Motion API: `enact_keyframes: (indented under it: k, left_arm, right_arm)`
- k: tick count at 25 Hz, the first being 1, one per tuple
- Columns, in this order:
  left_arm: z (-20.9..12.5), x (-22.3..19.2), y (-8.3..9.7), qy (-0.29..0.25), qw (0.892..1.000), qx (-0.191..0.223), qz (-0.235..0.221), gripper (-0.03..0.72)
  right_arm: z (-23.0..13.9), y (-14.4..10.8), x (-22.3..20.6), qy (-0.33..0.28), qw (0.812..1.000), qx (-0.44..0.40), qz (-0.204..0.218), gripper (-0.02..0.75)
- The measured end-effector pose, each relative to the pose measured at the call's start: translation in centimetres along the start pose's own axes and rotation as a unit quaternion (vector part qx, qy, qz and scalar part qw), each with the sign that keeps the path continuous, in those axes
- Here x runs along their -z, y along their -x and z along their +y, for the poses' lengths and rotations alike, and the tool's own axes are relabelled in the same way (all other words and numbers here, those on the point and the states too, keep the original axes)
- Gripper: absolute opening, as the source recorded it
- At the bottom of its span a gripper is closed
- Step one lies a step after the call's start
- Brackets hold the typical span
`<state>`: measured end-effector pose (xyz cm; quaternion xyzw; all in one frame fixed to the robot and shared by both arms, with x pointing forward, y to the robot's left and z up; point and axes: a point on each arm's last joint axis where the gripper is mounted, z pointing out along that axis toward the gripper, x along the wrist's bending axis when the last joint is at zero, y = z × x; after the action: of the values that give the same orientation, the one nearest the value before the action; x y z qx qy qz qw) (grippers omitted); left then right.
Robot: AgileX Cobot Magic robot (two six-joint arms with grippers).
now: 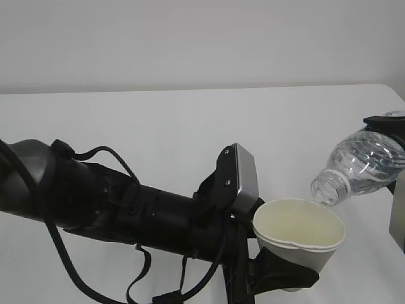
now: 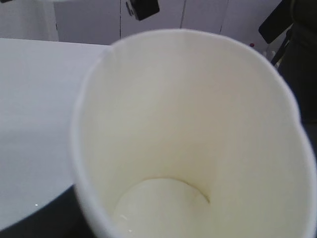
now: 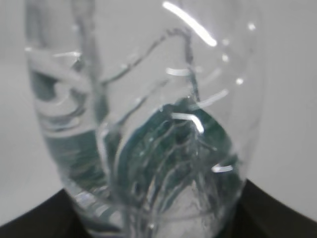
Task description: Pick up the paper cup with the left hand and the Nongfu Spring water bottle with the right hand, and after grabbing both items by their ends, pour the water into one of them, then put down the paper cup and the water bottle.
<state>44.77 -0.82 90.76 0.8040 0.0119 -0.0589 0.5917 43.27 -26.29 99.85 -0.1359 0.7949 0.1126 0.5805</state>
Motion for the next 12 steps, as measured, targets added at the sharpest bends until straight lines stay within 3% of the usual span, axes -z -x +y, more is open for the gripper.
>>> enact_keyframes:
  k: [12]
  left_arm:
    - [0.03,0.0,-0.04,0.002,1.0,0.002,0.002,0.42]
  right_arm:
    - [0.0,0.0,0.0,0.0,1.0,0.008,0.0,0.436]
